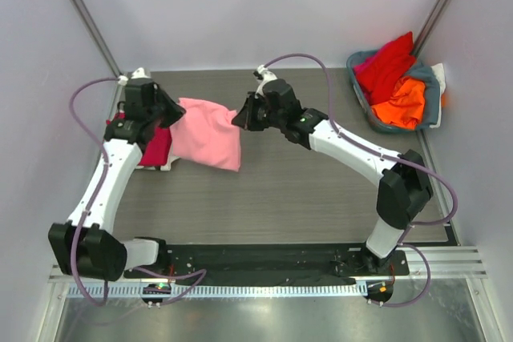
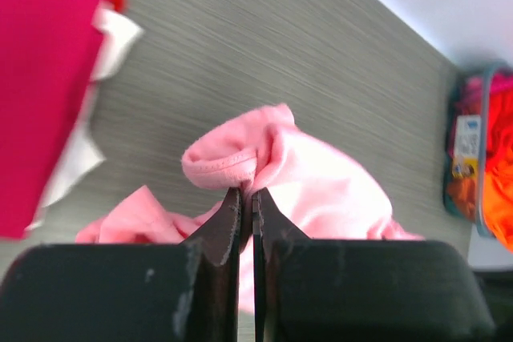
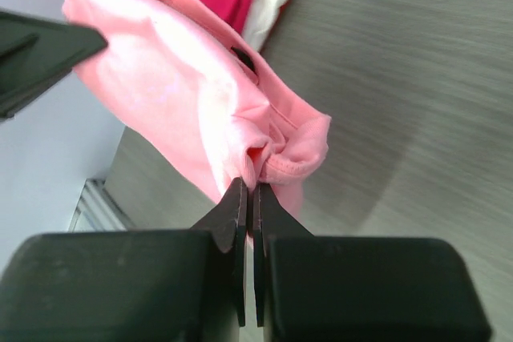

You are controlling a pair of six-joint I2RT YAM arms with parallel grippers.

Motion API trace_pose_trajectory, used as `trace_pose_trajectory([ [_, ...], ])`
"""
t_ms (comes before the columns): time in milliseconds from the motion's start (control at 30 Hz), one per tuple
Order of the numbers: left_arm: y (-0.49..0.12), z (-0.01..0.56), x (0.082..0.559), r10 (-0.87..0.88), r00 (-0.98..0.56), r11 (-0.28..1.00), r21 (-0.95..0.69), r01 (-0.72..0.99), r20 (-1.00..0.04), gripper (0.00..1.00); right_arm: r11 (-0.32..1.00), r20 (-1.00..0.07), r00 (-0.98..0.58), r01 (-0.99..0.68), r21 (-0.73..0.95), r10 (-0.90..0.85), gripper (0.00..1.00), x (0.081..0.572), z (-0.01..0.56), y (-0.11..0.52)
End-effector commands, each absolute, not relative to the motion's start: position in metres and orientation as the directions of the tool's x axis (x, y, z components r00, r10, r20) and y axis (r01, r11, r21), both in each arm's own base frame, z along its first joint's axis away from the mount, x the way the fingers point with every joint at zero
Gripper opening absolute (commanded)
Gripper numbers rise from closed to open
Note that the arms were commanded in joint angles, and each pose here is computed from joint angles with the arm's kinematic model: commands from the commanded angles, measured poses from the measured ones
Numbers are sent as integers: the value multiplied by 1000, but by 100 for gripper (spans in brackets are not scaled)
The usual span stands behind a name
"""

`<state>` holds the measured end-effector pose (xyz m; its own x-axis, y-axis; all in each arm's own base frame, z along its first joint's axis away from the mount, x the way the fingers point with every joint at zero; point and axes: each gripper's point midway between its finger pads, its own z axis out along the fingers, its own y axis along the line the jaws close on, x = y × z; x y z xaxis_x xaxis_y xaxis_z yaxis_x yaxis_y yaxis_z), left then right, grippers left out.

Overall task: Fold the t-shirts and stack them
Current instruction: Neatly place the folded tshirt to the corner

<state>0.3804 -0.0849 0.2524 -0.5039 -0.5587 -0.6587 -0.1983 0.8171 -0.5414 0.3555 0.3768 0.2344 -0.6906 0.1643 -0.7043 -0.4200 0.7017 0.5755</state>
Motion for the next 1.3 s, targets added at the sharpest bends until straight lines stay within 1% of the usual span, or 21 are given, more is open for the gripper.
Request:
trace_pose_trajectory([
  [0, -35, 272, 355, -560, -454, 828, -471, -304, -693, 0, 660, -753, -624, -478, 579, 209, 1, 344, 291, 401],
  [33, -17, 272, 349, -578, -440, 815, -461, -351, -688, 0, 646, -756, -625, -499, 577, 193, 1, 333, 294, 415],
  [100, 12, 283, 342, -613, -382, 783, -468, -410, -691, 0, 630, -768, -608, -521, 577, 201, 1, 330, 308, 432],
  [133, 34, 281, 336, -640, -361, 754, -464, -464, -678, 0, 638, -762, -622, -516, 571, 179, 1, 331, 296, 443],
  [167, 44, 283, 334, -652, -344, 740, -467, -485, -675, 0, 616, -769, -614, -539, 575, 181, 1, 324, 308, 457],
  [200, 46, 283, 334, -670, -357, 731, -491, -474, -651, 0, 609, -769, -614, -545, 576, 178, 1, 322, 309, 464],
  [233, 65, 286, 331, -695, -323, 699, -497, -514, -643, 0, 605, -766, -619, -547, 579, 173, 1, 324, 307, 477],
  [400, 104, 288, 329, -740, -276, 641, -520, -565, -613, 0, 567, -763, -630, -579, 586, 146, 1, 311, 305, 523],
  [433, 109, 289, 329, -743, -267, 635, -521, -571, -613, 0, 549, -766, -622, -588, 594, 162, 1, 310, 317, 529],
  [467, 113, 288, 329, -743, -265, 633, -516, -577, -615, 0, 554, -762, -630, -585, 592, 149, 1, 312, 306, 537],
  [633, 143, 281, 332, -780, -227, 578, -530, -621, -584, 0, 537, -755, -633, -582, 611, 172, 1, 317, 307, 558],
  [667, 148, 284, 333, -782, -214, 570, -534, -624, -585, 0, 543, -749, -641, -574, 612, 166, 1, 320, 296, 563],
  [733, 160, 282, 334, -784, -196, 555, -525, -645, -588, 0, 535, -749, -638, -575, 619, 181, 1, 324, 301, 568],
  [800, 170, 287, 336, -777, -179, 551, -515, -657, -604, 0, 543, -738, -652, -561, 625, 177, 1, 328, 287, 574],
  [867, 178, 285, 338, -773, -177, 547, -500, -672, -609, 0, 534, -735, -652, -560, 633, 187, 1, 330, 288, 580],
  [900, 181, 289, 340, -771, -168, 547, -504, -669, -614, 0, 541, -730, -659, -553, 634, 181, 1, 333, 276, 585],
  [1033, 189, 288, 352, -779, -156, 536, -516, -669, -608, 0, 524, -727, -656, -554, 647, 204, 1, 340, 278, 596],
  [1067, 190, 288, 354, -779, -158, 536, -515, -668, -607, 0, 545, -729, -647, -536, 644, 224, 1, 347, 275, 595],
  [1267, 199, 274, 363, -790, -181, 524, -493, -694, -585, 0, 575, -718, -644, -493, 653, 263, 1, 361, 261, 598],
])
